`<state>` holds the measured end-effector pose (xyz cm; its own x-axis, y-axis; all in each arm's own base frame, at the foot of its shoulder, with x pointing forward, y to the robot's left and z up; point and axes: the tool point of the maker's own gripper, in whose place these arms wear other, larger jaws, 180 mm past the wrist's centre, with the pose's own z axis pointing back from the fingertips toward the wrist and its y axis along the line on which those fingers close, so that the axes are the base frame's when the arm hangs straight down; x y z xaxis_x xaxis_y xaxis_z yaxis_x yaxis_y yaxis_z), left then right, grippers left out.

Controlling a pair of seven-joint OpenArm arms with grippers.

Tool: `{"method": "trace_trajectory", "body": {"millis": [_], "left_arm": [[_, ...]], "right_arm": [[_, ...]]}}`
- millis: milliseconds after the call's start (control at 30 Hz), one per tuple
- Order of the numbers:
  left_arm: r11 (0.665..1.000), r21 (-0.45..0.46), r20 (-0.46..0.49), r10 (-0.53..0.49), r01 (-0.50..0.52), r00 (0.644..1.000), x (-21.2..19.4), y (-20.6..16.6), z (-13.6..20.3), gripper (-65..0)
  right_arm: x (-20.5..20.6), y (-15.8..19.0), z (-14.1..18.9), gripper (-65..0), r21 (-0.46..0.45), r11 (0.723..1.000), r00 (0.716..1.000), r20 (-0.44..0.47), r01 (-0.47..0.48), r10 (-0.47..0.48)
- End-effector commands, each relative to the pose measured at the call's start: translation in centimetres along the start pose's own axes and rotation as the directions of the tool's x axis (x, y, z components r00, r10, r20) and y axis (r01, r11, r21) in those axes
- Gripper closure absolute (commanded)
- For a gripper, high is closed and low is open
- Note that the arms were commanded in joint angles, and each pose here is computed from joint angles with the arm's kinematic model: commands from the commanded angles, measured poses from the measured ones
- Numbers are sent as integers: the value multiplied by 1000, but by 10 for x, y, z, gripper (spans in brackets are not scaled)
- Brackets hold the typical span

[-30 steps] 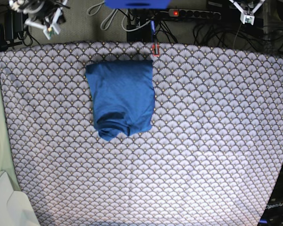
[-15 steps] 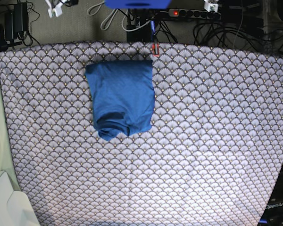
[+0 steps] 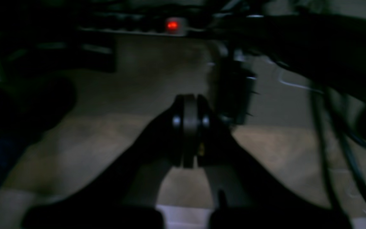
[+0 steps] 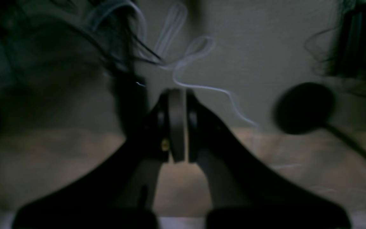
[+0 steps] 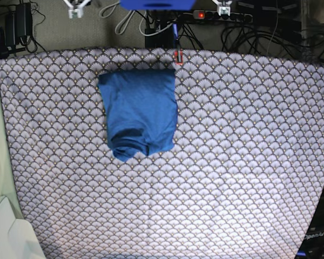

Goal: Fold the T-shirt properly

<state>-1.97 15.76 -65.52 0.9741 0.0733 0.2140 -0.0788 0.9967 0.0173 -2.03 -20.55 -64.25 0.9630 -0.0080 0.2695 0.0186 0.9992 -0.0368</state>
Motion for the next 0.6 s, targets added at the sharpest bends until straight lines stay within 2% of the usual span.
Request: {"method": "trace_trajectory", "body": {"millis": [0, 100, 200, 300, 367, 567], "left_arm": [[1000, 25, -2, -6, 6, 1000, 0, 8, -1, -2], [999, 51, -13, -9, 10, 1000, 5, 14, -4, -2], [998, 57, -5, -10, 11, 1000, 14, 18, -6, -2], [998, 58, 6, -11, 10, 1000, 21, 19, -7, -2], [998, 57, 24, -10, 8, 1000, 33, 17, -10, -2], [998, 54, 25, -19, 17, 1000, 34, 17, -10, -3]], "right_arm": [[4, -13, -1, 0, -59, 998, 999, 12, -33, 34], [9, -6, -4, 0, -154, 982, 993, 14, -112, 116], [13, 6, -7, 0, -172, 972, 985, 22, -162, 169], [23, 2, -7, 0, -220, 955, 976, 35, -201, 214], [25, -3, -6, 0, -247, 946, 974, 36, -209, 225], [18, -5, -4, 0, -251, 945, 975, 23, -209, 221]]}}
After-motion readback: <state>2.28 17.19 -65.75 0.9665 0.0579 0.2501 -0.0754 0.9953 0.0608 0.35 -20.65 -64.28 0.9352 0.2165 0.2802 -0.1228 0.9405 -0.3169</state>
